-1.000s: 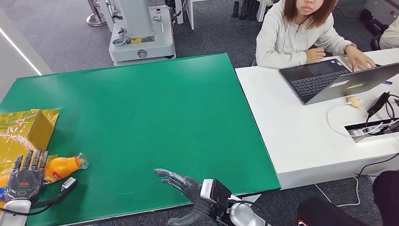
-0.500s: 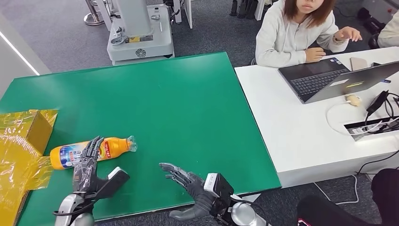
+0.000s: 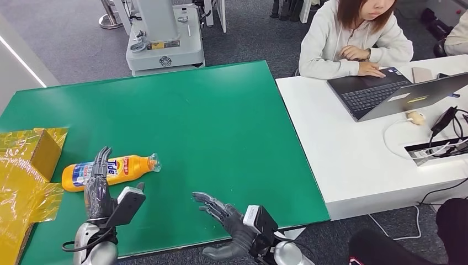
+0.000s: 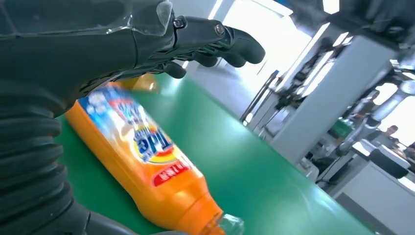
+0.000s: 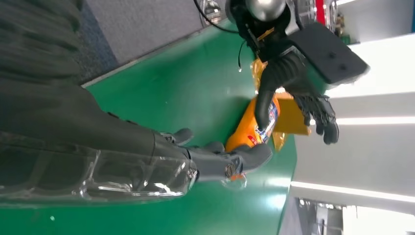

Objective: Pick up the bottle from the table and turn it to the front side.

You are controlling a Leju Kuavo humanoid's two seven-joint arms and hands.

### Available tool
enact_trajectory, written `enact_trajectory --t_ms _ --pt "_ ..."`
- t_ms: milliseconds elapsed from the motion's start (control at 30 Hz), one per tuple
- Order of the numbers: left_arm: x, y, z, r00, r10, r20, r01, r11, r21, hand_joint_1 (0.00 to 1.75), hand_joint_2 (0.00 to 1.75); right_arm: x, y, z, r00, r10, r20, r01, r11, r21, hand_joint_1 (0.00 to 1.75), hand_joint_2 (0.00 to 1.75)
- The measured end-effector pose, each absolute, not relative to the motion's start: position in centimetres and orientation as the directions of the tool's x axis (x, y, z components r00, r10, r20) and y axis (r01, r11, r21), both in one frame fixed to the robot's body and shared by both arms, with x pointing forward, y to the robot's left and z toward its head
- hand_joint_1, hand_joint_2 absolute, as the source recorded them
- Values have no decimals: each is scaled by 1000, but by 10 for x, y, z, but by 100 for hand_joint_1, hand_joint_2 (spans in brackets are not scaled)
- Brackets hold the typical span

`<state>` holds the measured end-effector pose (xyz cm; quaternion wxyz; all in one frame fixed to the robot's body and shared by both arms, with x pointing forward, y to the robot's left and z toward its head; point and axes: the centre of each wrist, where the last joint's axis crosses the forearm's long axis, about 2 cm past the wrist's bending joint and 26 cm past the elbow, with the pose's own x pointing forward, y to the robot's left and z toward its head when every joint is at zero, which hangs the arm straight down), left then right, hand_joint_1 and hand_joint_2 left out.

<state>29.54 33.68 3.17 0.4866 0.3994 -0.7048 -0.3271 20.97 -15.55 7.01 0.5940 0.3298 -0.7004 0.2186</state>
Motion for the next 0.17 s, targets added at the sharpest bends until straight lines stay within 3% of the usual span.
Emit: enact_trajectory --t_ms 167 --pt "296 315 39 -189 -622 760 -249 779 576 0 175 207 -163 70 -99 -250 963 -684 721 117 0 175"
